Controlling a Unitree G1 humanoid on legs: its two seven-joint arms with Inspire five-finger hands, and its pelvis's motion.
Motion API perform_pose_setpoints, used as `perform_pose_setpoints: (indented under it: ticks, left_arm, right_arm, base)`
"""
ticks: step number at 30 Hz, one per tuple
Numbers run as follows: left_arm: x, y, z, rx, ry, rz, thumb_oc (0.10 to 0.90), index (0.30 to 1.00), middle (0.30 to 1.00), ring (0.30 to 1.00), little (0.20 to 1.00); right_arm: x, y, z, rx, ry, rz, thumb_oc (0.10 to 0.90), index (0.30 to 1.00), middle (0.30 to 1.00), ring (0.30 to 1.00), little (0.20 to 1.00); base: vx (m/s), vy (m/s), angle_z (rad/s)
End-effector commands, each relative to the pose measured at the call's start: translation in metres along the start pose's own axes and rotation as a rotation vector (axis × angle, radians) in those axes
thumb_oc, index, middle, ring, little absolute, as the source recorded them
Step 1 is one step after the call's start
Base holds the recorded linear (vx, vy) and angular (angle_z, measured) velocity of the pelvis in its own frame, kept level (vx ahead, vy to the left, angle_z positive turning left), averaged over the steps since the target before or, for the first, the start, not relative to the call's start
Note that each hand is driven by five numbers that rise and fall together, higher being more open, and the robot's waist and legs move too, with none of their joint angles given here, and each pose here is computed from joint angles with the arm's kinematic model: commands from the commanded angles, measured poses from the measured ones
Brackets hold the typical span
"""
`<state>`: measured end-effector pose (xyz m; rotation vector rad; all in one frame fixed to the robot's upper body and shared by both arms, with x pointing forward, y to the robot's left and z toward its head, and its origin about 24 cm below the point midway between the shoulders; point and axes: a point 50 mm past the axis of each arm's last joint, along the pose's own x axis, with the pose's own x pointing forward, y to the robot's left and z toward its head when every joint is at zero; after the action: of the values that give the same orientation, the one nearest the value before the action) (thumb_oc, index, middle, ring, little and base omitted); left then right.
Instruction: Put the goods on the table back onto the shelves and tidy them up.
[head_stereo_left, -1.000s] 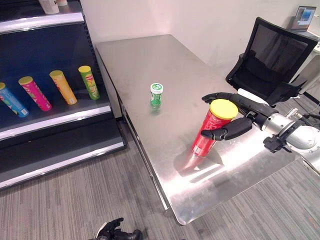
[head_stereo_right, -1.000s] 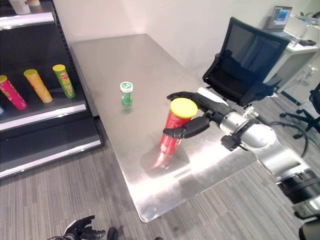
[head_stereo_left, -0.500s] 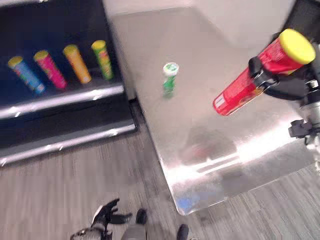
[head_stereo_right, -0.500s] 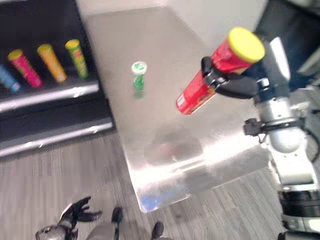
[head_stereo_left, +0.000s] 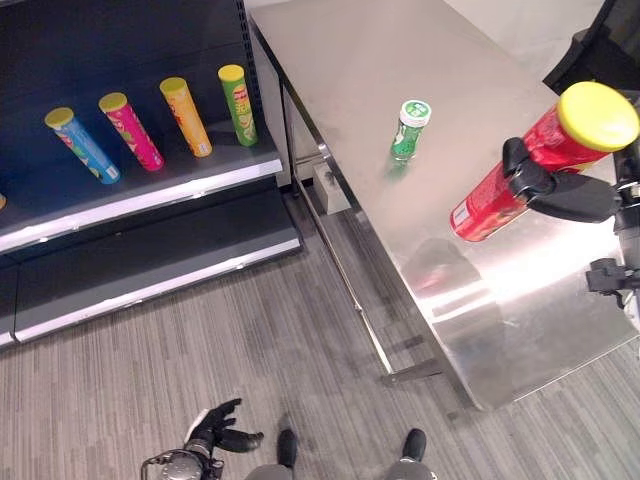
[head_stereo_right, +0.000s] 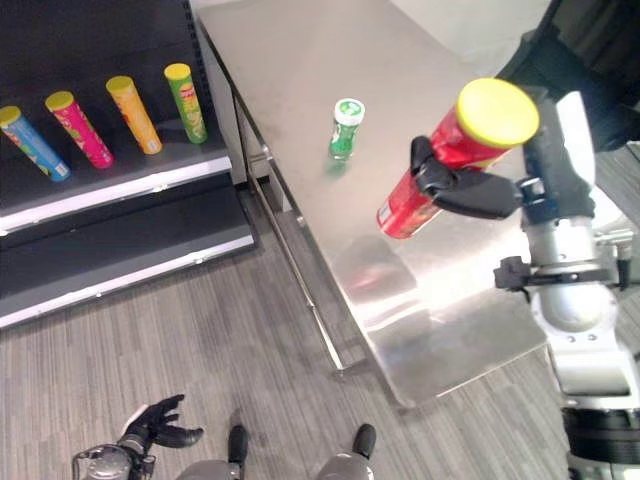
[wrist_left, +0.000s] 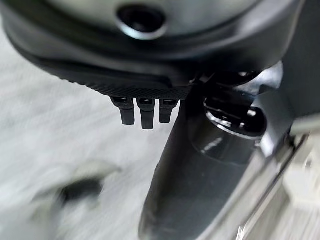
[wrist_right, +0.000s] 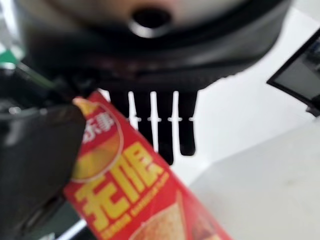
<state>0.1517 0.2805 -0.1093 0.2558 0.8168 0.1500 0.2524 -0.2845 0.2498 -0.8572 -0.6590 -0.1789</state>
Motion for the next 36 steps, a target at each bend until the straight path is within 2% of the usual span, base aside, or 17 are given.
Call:
perform_pose_setpoints:
  ticks: [1, 5, 8, 10, 15, 18, 23, 25, 30, 36]
  left_arm:
    - [-0.011, 0.008, -0.027, 0.058, 0.076, 0.013, 0.8, 0.9, 0.9, 0.9, 0.9]
    - [-0.013, 0.004, -0.029, 0.05, 0.073, 0.001, 0.8, 0.9, 0.9, 0.9, 0.9]
    - [-0.014, -0.008, -0.031, 0.003, 0.069, -0.027, 0.8, 0.9, 0.9, 0.9, 0.9]
    - [-0.014, -0.01, -0.03, 0.0, 0.068, -0.032, 0.8, 0.9, 0.9, 0.9, 0.9]
    - [-0.012, -0.012, -0.028, 0.004, 0.059, -0.017, 0.8, 0.9, 0.9, 0.9, 0.9]
    - [-0.013, -0.014, -0.027, 0.007, 0.054, -0.017, 0.8, 0.9, 0.9, 0.9, 0.9]
    - [-0.013, -0.022, -0.02, 0.027, 0.017, -0.056, 0.8, 0.9, 0.9, 0.9, 0.9]
    - [-0.007, -0.022, -0.006, 0.132, -0.019, -0.089, 0.8, 0.9, 0.9, 0.9, 0.9]
    - [-0.008, 0.001, -0.008, 0.174, 0.009, -0.027, 0.8, 0.9, 0.9, 0.9, 0.9]
    - [-0.008, 0.008, -0.017, 0.15, 0.052, 0.004, 0.8, 0.9, 0.9, 0.9, 0.9]
  right_arm:
    - [0.034, -0.056, 0.062, -0.1, -0.329, -0.283, 0.4, 0.3, 0.3, 0.3, 0.3]
    - [0.035, -0.069, 0.061, -0.153, -0.323, -0.342, 0.4, 0.3, 0.3, 0.3, 0.3]
    - [0.047, -0.071, 0.071, -0.042, -0.366, -0.351, 0.4, 0.3, 0.3, 0.3, 0.3]
    - [0.05, -0.069, 0.072, -0.035, -0.369, -0.335, 0.4, 0.3, 0.3, 0.3, 0.3]
    - [0.06, -0.034, 0.075, 0.047, -0.372, -0.142, 0.4, 0.3, 0.3, 0.3, 0.3]
    - [0.06, -0.026, 0.071, 0.05, -0.352, -0.107, 0.4, 0.3, 0.3, 0.3, 0.3]
    - [0.043, -0.018, 0.054, 0.094, -0.277, -0.115, 0.4, 0.3, 0.3, 0.3, 0.3]
    - [0.032, -0.012, 0.041, 0.134, -0.215, -0.157, 0.4, 0.3, 0.3, 0.3, 0.3]
    - [0.018, 0.008, 0.034, 0.207, -0.169, -0.135, 0.4, 0.3, 0.3, 0.3, 0.3]
    - [0.01, 0.021, 0.033, 0.27, -0.155, -0.082, 0.4, 0.3, 0.3, 0.3, 0.3]
  base:
    - [-0.19, 0.142, -0.08]
    - [-0.14, 0.013, -0.09]
    - [-0.28, 0.027, 0.2]
    - [-0.19, 0.096, 0.53]
    - [-0.13, 0.278, 0.31]
    - [-0.02, 0.318, 0.24]
    - [0.05, 0.454, 0.48]
    - [0.06, 0.791, 1.25]
    - [0.11, 0.414, 0.44]
    - [0.15, 0.252, 0.14]
